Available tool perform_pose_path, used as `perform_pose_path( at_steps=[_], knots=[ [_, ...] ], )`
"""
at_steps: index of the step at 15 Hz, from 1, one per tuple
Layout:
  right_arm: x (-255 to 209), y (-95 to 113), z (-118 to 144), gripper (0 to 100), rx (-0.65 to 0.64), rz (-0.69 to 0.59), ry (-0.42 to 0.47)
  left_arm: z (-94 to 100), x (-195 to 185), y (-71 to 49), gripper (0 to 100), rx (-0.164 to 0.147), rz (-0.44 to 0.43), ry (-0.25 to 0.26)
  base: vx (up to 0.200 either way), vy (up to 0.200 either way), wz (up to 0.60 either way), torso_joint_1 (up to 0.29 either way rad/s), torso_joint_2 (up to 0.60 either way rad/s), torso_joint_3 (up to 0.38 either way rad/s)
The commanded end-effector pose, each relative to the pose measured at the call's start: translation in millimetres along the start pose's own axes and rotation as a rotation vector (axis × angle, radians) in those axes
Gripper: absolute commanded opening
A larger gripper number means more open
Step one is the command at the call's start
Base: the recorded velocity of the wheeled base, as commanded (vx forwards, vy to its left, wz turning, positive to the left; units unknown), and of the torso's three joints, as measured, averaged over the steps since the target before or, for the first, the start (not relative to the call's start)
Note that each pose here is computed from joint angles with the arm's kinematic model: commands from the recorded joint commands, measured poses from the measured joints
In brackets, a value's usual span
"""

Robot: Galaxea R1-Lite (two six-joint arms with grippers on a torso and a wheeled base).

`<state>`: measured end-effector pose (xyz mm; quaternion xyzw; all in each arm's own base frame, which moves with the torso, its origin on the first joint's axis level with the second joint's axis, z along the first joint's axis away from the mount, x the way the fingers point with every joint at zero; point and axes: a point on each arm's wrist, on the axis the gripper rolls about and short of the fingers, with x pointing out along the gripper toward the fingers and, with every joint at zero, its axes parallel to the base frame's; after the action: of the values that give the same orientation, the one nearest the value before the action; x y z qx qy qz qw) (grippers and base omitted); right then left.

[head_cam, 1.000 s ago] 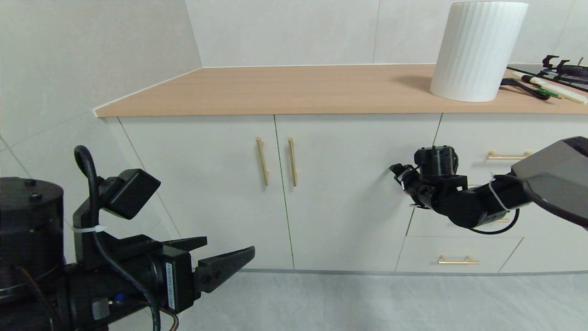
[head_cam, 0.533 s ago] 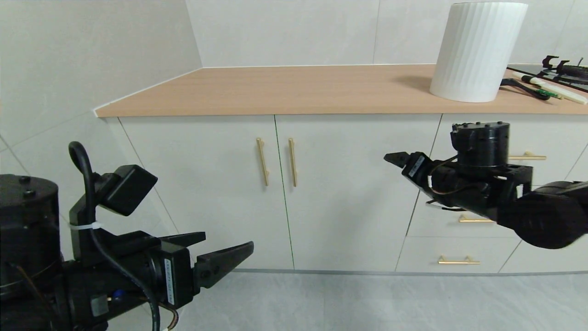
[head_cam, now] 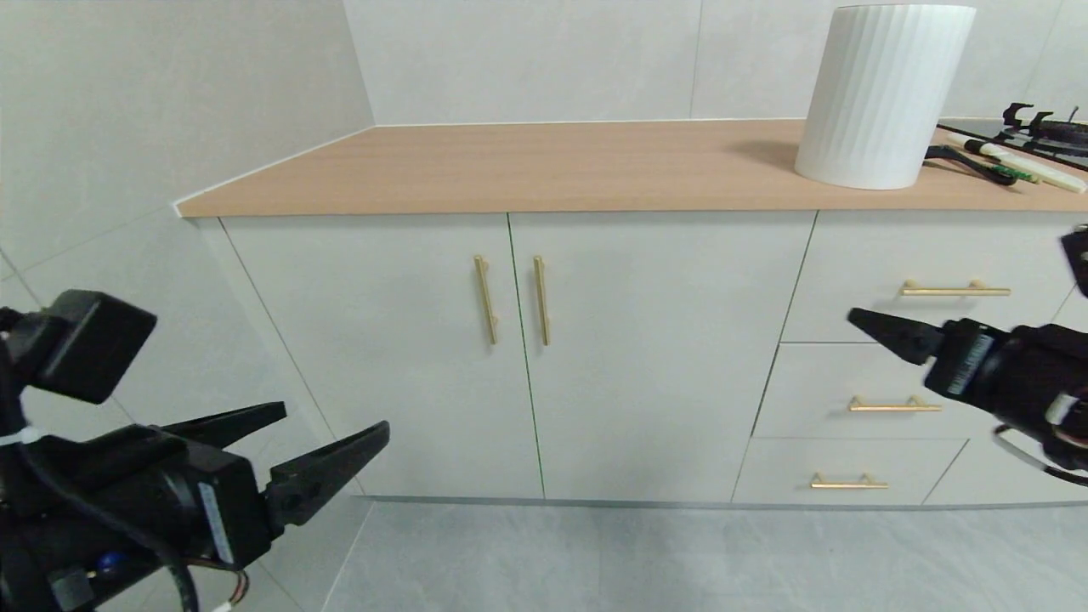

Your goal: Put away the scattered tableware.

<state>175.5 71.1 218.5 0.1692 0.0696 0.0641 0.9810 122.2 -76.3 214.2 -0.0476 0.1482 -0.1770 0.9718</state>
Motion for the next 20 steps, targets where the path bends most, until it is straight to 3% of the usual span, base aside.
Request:
perform_pose_path(
  at_steps=[1, 3, 4, 5, 7, 10, 12, 13, 14, 18, 19, 20],
  knots=[
    [-91, -37, 0, 100, -0.109, -0.057, -0.199, -5.1, -39, 17.0, 100, -0.005, 0.067, -0.121, 0.000, 0.000, 0.00, 0.000, 0.00, 0.000],
    [-132, -49, -9, 100, -0.152, -0.065, -0.248, -10.0, -71, 26.7, 100, -0.021, 0.126, -0.233, 0.000, 0.000, 0.00, 0.000, 0.00, 0.000],
    [-134, -49, -10, 100, -0.153, -0.067, -0.250, -10.2, -72, 27.0, 100, -0.021, 0.127, -0.236, 0.000, 0.000, 0.00, 0.000, 0.00, 0.000],
    [-166, -60, -22, 100, -0.202, -0.101, -0.263, -20.4, -101, 32.1, 100, 0.003, 0.159, -0.286, 0.000, 0.000, 0.00, 0.000, 0.00, 0.000],
    [-197, -69, -43, 100, -0.266, -0.207, -0.279, -40.2, -134, 37.8, 100, -0.003, 0.237, -0.331, 0.000, 0.000, 0.00, 0.000, 0.00, 0.000],
    [-222, -74, -63, 100, -0.354, -0.285, -0.312, -58.3, -168, 35.8, 100, -0.018, 0.332, -0.444, 0.000, 0.000, 0.00, 0.000, 0.00, 0.000],
    [-223, -74, -61, 100, -0.341, -0.299, -0.336, -67.3, -169, 35.3, 100, -0.005, 0.360, -0.455, 0.000, 0.000, 0.00, 0.000, 0.00, 0.000],
    [-222, -75, -63, 100, -0.341, -0.381, -0.344, -90.1, -166, 36.0, 100, 0.083, 0.418, -0.440, 0.000, 0.000, 0.00, 0.000, 0.00, 0.000],
    [-223, -73, -69, 100, -0.349, -0.448, -0.345, -102.1, -165, 36.2, 100, 0.118, 0.455, -0.441, 0.000, 0.000, 0.00, 0.000, 0.00, 0.000],
    [-207, -83, -95, 100, -0.374, -0.497, -0.290, -115.8, -151, 37.3, 100, 0.117, 0.559, -0.431, 0.000, 0.000, 0.00, 0.000, 0.00, 0.000],
    [-202, -86, -101, 100, -0.373, -0.501, -0.291, -128.1, -151, 35.2, 100, 0.121, 0.612, -0.457, 0.000, 0.000, 0.00, 0.000, 0.00, 0.000],
    [-196, -90, -110, 100, -0.374, -0.498, -0.295, -141.0, -144, 38.2, 100, 0.127, 0.623, -0.428, 0.000, 0.000, 0.00, 0.000, 0.00, 0.000]
  ],
)
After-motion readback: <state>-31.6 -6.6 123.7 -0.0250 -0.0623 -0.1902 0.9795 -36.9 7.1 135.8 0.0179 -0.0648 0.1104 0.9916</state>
